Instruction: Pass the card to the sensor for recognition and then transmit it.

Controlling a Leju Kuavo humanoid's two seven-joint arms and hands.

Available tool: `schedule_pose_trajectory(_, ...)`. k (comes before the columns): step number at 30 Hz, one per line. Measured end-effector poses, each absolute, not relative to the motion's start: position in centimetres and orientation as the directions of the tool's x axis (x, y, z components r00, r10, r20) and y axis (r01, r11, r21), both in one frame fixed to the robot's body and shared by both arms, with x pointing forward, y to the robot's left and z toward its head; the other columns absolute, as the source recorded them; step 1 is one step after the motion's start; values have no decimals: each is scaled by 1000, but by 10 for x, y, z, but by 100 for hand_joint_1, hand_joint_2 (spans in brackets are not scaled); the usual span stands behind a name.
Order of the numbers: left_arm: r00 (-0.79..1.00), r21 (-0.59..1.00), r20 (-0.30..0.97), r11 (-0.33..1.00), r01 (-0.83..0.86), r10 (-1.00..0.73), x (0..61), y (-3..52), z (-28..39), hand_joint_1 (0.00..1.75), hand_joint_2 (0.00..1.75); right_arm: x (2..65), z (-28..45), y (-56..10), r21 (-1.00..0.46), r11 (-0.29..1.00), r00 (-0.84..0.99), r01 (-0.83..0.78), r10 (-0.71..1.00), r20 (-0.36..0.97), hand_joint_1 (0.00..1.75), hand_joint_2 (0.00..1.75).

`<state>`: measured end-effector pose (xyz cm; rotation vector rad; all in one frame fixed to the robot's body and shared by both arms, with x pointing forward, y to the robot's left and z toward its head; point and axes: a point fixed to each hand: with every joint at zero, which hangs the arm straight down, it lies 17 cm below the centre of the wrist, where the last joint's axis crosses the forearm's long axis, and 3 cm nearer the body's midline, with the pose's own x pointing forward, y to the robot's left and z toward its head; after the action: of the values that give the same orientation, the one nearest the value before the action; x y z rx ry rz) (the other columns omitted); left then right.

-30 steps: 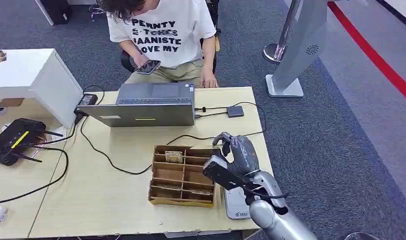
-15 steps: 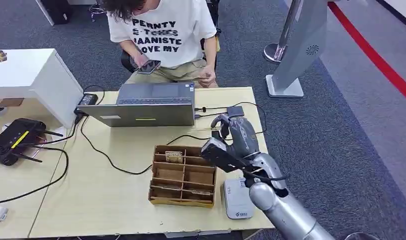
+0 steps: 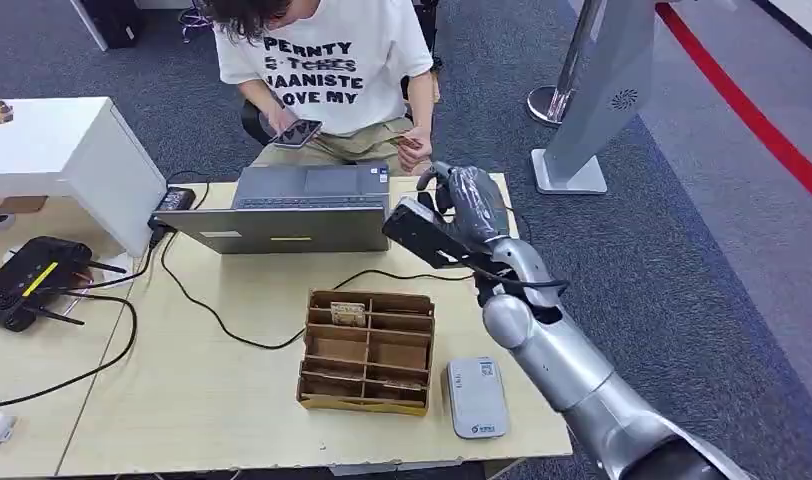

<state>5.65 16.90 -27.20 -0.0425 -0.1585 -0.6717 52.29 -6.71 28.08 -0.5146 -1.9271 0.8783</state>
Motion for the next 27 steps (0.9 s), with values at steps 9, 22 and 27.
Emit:
schedule_pose_trajectory(9,760,12,160,771,637,-630,56,170,-272,0,0,544,293,-69,-774,632,-451,34,701,552,175,175)
schedule_pose_trajectory(22,744,10,161,755,656,-649,57,169,-272,0,0,570,303,-82,-817,563,-381,122,787,485,175,175)
schedule_pose_trajectory(27,735,12,163,746,665,-658,58,169,-272,0,0,577,302,-85,-841,522,-352,144,821,449,175,175)
